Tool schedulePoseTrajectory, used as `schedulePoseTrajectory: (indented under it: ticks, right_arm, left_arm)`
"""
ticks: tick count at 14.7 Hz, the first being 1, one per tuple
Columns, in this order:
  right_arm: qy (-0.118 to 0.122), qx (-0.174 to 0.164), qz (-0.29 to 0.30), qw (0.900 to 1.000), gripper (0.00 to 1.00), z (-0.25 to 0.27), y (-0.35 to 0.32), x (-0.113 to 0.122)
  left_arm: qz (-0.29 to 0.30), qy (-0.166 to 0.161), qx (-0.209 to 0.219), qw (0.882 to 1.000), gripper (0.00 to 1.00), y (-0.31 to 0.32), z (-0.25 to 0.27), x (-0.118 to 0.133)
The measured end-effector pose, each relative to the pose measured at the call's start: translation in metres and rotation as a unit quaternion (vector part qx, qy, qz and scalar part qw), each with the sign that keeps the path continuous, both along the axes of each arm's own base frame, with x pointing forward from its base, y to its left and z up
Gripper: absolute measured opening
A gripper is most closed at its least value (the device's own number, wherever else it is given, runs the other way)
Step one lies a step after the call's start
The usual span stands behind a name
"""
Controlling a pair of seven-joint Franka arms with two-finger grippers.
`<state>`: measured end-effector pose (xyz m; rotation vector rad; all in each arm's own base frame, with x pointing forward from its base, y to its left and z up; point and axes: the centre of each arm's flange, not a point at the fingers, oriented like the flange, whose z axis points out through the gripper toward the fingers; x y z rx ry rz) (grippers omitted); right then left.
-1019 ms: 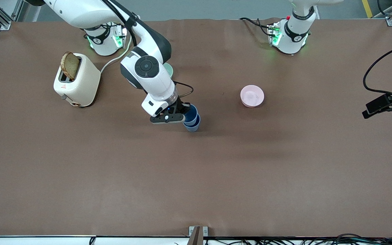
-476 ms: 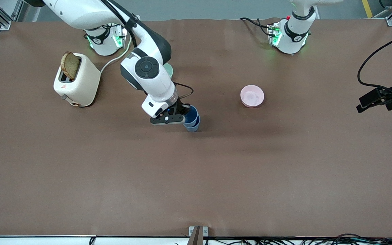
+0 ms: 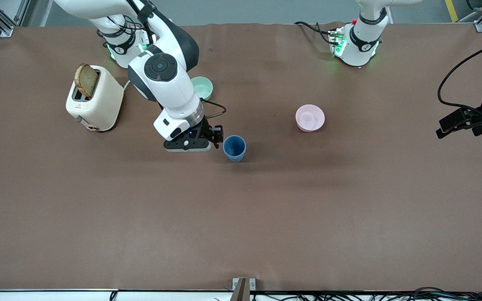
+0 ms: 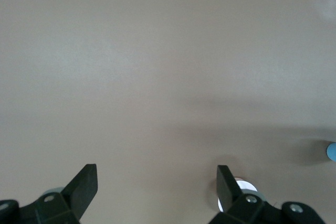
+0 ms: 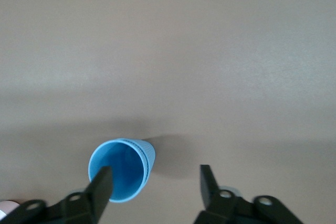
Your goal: Stack blue cups with both arms
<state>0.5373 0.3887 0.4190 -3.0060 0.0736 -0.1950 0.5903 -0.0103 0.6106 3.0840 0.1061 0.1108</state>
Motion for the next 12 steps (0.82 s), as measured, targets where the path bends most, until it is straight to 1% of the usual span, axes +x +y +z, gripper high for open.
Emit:
schedulePoseTrajectory:
  ticks: [1, 2, 4, 5, 7, 8, 9, 10, 12]
  right_arm:
    - [-0.007, -0.003, -0.007, 1.0, 0.93, 0.011, -0.008, 0.003]
    - [-0.017, -0.006, -0.016, 1.0, 1.0, 0.026, -0.019, 0.007]
    - [-0.045, -0.019, -0.032, 0.998, 1.0, 0.063, -0.053, 0.018]
    - [-0.056, -0.032, -0.038, 0.997, 1.0, 0.081, -0.075, 0.025]
    - [-0.066, -0.06, -0.049, 0.995, 1.0, 0.116, -0.122, 0.041]
    - [-0.068, -0.069, -0.053, 0.994, 1.0, 0.134, -0.144, 0.05]
    - [-0.068, -0.069, -0.061, 0.993, 1.0, 0.149, -0.164, 0.058]
    - [-0.062, -0.057, -0.075, 0.994, 1.0, 0.162, -0.185, 0.065]
    - [-0.042, -0.019, -0.118, 0.992, 1.0, 0.182, -0.233, 0.079]
  left_arm:
    - [0.0, 0.0, 0.0, 1.0, 1.0, 0.0, 0.0, 0.0]
    - [0.0, 0.001, 0.0, 1.0, 1.0, 0.0, 0.0, 0.0]
    - [-0.001, 0.0, 0.0, 1.0, 1.0, 0.0, 0.001, 0.0]
    - [-0.001, -0.001, 0.0, 1.0, 1.0, 0.0, 0.002, -0.001]
    - [-0.001, -0.003, 0.0, 1.0, 1.0, 0.0, 0.004, -0.001]
    - [-0.001, -0.004, 0.0, 1.0, 1.0, 0.0, 0.004, -0.001]
    - [-0.001, -0.004, 0.0, 1.0, 1.0, 0.0, 0.005, -0.001]
    - [-0.001, -0.005, 0.0, 1.0, 1.0, 0.0, 0.006, -0.001]
    - [-0.001, -0.006, 0.0, 1.0, 1.0, 0.0, 0.008, -0.002]
